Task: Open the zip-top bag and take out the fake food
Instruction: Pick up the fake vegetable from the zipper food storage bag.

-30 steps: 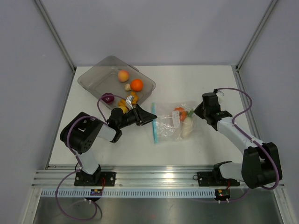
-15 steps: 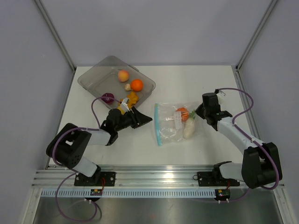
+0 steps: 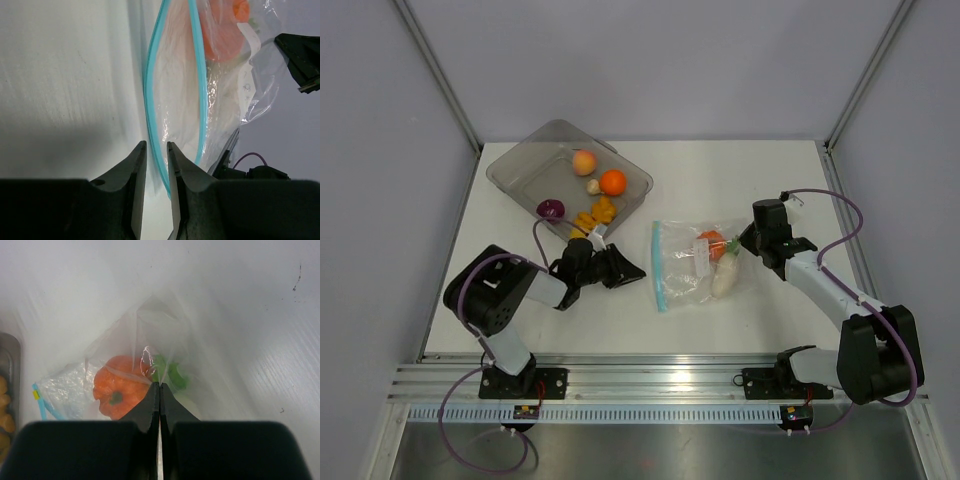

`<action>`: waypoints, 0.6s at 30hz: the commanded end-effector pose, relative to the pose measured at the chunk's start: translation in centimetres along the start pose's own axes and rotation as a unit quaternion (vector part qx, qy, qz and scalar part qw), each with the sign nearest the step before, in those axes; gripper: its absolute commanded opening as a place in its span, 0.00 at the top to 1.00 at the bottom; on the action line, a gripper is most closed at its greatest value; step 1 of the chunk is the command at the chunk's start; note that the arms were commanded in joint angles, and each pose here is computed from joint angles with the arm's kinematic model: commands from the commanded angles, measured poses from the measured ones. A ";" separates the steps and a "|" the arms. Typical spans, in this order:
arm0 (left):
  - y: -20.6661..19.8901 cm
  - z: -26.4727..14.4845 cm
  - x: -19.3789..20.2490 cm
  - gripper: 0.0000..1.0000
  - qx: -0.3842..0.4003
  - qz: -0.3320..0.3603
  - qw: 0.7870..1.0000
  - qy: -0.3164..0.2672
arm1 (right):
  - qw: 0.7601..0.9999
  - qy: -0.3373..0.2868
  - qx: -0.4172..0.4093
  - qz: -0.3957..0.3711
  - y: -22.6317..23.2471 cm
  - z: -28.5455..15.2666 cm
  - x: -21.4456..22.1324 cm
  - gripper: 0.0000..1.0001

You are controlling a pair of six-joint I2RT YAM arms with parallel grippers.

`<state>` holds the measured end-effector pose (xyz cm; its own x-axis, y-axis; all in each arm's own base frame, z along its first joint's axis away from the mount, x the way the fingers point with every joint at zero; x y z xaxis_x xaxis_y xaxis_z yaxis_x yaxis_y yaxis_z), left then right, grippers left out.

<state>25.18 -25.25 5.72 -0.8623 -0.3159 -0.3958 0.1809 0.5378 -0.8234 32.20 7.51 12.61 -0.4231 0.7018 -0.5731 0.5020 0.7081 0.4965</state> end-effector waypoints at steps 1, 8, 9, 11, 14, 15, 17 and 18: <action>-1.7 1.6 -1.0 0.75 0.033 0.015 0.999 -0.008 | 0.999 -0.028 -0.015 0.012 0.9 -0.6 -1.5 1.00; -2.6 3.5 -0.9 0.76 0.038 0.033 0.999 0.000 | 0.999 -0.024 -0.020 0.013 1.1 -0.6 -1.5 1.00; -2.5 3.8 -0.8 0.76 0.035 0.035 0.999 0.004 | 0.999 -0.023 -0.020 0.012 1.1 -0.6 -1.4 1.00; -2.5 4.3 -0.1 0.76 0.033 0.034 0.999 0.019 | 0.999 -0.024 -0.021 0.013 1.1 -0.6 -1.4 1.00; -3.0 4.6 0.5 0.76 0.040 0.038 0.998 0.022 | 0.999 -0.023 -0.021 0.014 1.1 -0.6 -1.4 1.00; -3.1 4.6 0.6 0.76 0.043 0.039 0.998 0.024 | 0.999 -0.023 -0.021 0.013 1.1 -0.6 -1.4 1.00; -3.7 4.5 0.8 0.76 0.058 0.041 0.997 0.025 | 0.999 -0.021 -0.024 0.014 1.2 -0.6 -1.3 1.00; -3.9 4.5 1.1 0.76 0.066 0.036 0.997 0.027 | 0.999 -0.019 -0.024 0.013 1.2 -0.6 -1.2 1.00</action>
<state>25.75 -30.14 5.73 -0.8793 -0.2401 -0.4113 0.2517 0.4988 -0.8293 32.20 7.54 12.62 -0.4239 0.7022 -0.5720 0.5012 0.7079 0.4977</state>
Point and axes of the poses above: each gripper's point midway between its finger pads, its own z axis out along the fingers, its own y axis along the line the jaws close on, x = y × z, the point moved 3 cm from there along -z, back along the fingers, and after that the axes turned 8 degrees about z, right-handed, at the moved point
